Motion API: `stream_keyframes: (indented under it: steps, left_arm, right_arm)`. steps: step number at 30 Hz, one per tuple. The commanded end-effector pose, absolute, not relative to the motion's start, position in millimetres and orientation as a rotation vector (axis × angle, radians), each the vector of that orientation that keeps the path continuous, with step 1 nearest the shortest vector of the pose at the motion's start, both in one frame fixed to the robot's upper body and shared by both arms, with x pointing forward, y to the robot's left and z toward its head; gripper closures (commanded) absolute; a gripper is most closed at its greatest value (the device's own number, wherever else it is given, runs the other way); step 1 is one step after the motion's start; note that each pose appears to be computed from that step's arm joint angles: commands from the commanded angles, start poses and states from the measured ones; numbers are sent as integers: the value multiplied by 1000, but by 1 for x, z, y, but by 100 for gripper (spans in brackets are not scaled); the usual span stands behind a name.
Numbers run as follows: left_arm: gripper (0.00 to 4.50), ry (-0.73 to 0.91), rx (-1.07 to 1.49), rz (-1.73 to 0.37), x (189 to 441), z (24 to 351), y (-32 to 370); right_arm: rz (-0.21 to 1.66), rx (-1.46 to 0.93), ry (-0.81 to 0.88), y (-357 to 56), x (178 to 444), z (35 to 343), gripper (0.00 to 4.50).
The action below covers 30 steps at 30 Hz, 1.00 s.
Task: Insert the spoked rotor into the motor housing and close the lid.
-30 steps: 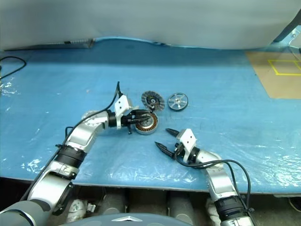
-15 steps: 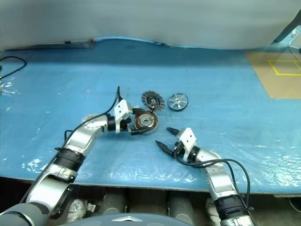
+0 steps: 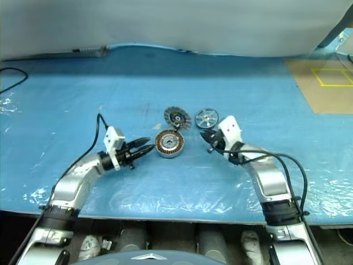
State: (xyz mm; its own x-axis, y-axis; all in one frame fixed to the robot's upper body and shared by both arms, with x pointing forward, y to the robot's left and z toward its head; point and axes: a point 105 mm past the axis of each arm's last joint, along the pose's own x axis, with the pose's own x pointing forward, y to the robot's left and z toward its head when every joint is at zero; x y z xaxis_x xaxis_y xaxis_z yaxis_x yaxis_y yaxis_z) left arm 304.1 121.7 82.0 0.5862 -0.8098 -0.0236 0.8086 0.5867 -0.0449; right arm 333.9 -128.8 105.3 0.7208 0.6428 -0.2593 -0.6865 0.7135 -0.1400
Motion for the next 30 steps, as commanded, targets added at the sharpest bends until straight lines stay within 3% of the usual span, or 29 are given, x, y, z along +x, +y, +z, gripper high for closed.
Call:
stream_keyframes:
  steps: [1, 2, 9, 30]
  left_arm:
    - [413, -48, 27, -935, 297, 93, 121]
    - [445, -37, 39, -927, 295, 88, 121]
    - [445, -22, 133, -905, 294, 67, 120]
    - [445, -48, 106, -903, 297, 64, 113]
  right_arm:
    - [811, -285, 191, -113, 330, 123, 450]
    - [840, -313, 201, -106, 329, 127, 450]
    - [889, -393, 237, -77, 338, 147, 450]
    - [965, -502, 303, -52, 344, 128, 450]
